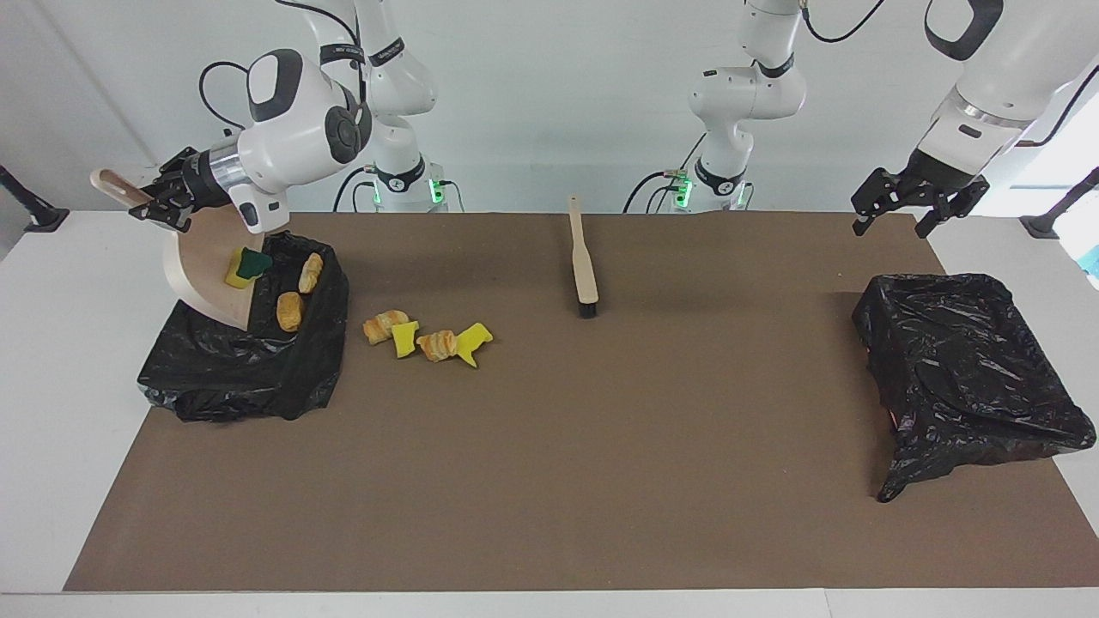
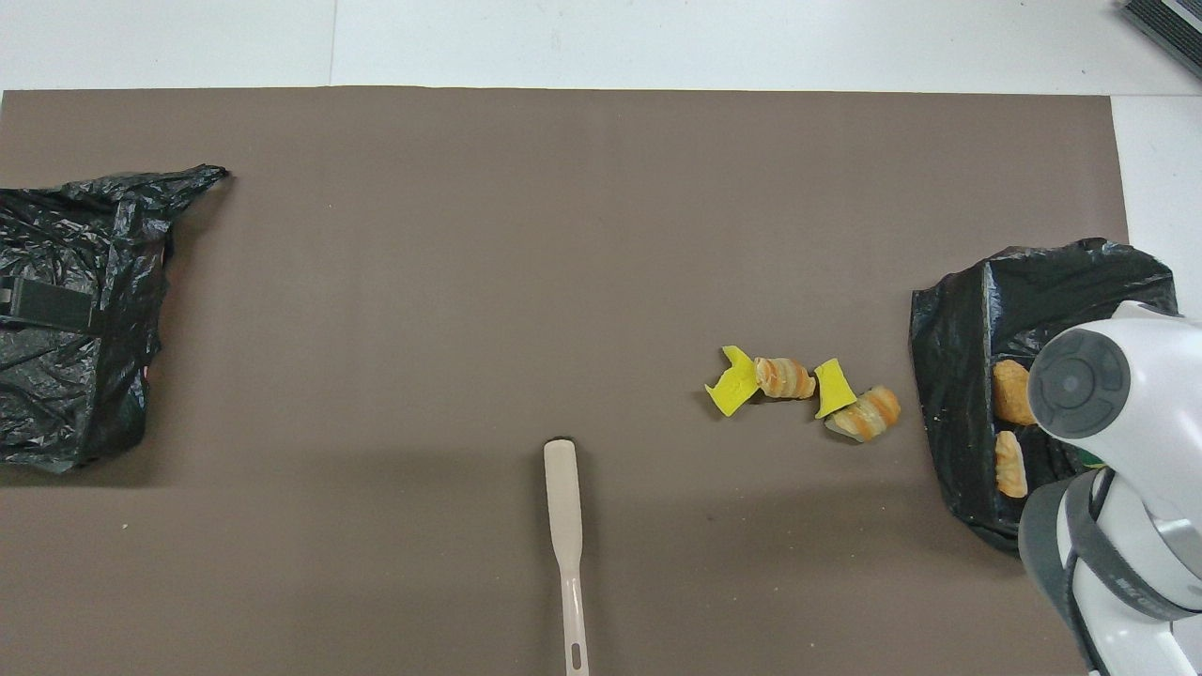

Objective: Sweep and dump trash in bin
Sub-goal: 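Tip the dustpan over the bag with the right gripper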

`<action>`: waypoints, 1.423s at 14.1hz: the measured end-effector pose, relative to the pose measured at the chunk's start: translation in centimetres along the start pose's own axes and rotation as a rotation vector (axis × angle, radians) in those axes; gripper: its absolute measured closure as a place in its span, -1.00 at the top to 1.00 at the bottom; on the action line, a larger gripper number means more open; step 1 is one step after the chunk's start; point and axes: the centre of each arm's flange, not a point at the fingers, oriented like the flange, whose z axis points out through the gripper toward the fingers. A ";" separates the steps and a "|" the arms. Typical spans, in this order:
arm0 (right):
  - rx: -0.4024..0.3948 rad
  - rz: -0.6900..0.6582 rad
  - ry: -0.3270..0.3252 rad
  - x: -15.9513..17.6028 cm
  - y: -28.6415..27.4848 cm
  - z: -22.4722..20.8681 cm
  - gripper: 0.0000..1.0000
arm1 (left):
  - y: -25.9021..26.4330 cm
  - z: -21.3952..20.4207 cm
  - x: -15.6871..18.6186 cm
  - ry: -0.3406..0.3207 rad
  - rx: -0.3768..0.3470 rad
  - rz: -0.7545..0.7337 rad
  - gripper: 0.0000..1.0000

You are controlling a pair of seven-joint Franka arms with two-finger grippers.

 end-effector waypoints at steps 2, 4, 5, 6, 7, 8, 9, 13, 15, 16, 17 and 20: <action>-0.003 -0.013 -0.011 0.5 0.1 -0.7 -0.37 | 0.0 0.0 -0.1 -0.003 0.001 0.011 1.00; 0.011 -0.012 -0.020 0.6 0.0 -1.2 -0.37 | 0.0 0.0 -0.1 -0.006 0.000 0.013 1.00; 0.023 0.002 -0.025 0.0 -0.2 -1.4 -0.37 | 0.0 0.0 -0.2 -0.006 0.001 0.014 1.00; 0.030 0.031 -0.017 -1.2 -0.3 -1.8 -0.37 | 0.0 0.0 -0.2 -0.007 0.001 0.014 1.00; 0.040 0.077 0.018 -3.2 -0.7 -2.4 -0.37 | 0.0 0.0 -0.2 -0.008 0.001 0.014 1.00; 0.060 0.128 0.069 -5.5 -1.4 -3.2 -0.37 | 0.0 0.0 -0.2 -0.010 0.000 0.014 1.00; 0.079 0.172 0.112 -7.6 -2.1 -4.0 -0.37 | 0.0 0.0 -0.2 -0.011 0.000 0.014 1.00; 0.138 0.412 0.394 -10.0 -3.9 -7.9 -0.37 | 0.0 0.0 -0.3 -0.010 0.001 0.014 1.00; 0.206 0.574 0.528 -8.4 -3.8 -9.0 -0.37 | -0.3 0.0 -0.3 -0.010 0.002 0.010 1.00; 0.249 0.653 0.587 -7.5 -3.6 -9.6 -0.37 | -0.4 0.0 -0.3 -0.010 0.002 0.007 1.00; 0.297 0.727 0.643 -6.7 -3.4 -10.4 -0.37 | -0.4 -0.1 -0.3 -0.010 0.002 0.007 1.00; 0.471 0.969 0.818 -3.8 -2.1 -13.6 -0.37 | -0.4 -0.1 -0.3 -0.010 0.002 0.007 1.00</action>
